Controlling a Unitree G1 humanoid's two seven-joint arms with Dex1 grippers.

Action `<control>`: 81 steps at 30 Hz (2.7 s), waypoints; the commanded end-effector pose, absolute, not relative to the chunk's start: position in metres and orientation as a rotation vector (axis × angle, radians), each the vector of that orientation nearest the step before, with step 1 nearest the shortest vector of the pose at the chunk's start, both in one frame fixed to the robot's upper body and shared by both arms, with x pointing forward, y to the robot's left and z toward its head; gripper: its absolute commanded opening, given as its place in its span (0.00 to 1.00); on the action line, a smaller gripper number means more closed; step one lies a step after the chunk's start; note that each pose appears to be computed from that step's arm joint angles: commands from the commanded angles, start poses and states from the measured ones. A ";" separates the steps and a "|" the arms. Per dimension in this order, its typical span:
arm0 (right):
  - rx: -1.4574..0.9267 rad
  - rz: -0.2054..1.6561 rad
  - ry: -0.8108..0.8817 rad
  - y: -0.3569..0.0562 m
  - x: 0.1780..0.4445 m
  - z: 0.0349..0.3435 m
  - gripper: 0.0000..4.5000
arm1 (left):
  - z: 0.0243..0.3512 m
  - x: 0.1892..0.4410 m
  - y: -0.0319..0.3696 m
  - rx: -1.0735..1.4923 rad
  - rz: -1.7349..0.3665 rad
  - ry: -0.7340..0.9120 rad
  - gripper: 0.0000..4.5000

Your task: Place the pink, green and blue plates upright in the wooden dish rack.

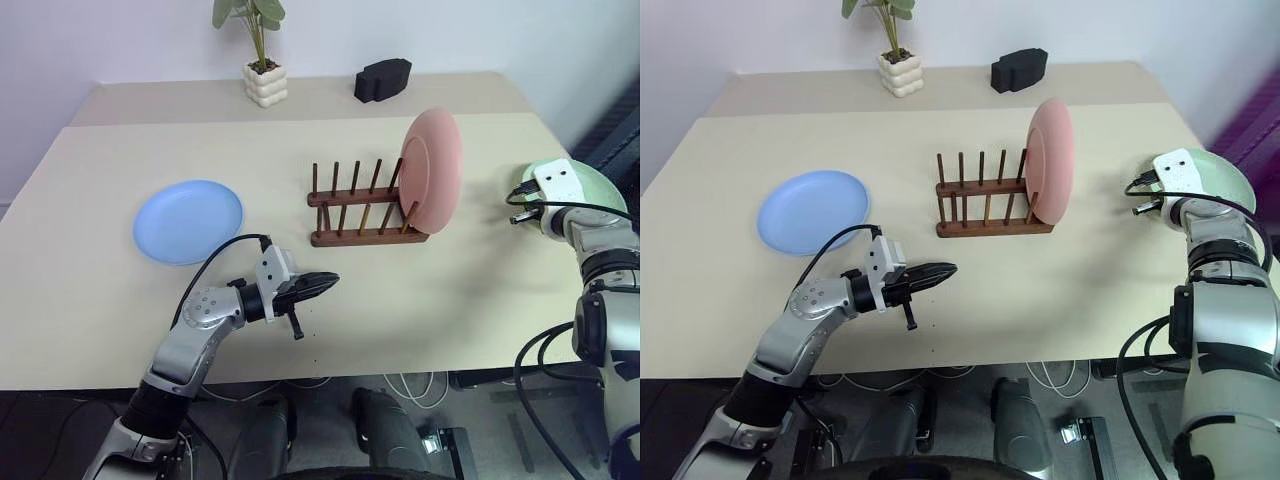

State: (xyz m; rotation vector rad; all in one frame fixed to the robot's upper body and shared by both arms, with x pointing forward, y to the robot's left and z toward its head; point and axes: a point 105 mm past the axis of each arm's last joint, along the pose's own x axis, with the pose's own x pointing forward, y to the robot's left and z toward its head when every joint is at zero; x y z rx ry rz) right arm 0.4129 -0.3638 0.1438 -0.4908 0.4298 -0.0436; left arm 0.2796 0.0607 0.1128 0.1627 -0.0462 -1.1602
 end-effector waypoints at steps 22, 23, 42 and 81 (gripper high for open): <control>-0.471 0.725 -0.710 -0.188 0.343 0.397 0.00 | 0.144 0.296 0.082 0.157 -1.047 -0.169 0.00; -0.415 0.791 -0.728 -0.178 0.334 0.400 0.00 | 0.145 0.297 0.086 0.156 -1.033 -0.172 0.00; 0.525 1.328 -0.433 -0.091 0.270 0.350 0.00 | 0.168 0.312 0.129 0.196 -0.825 -0.266 0.00; 0.682 0.975 -0.246 -0.126 0.318 0.285 0.00 | 0.184 0.299 0.109 0.051 -0.948 -0.293 0.00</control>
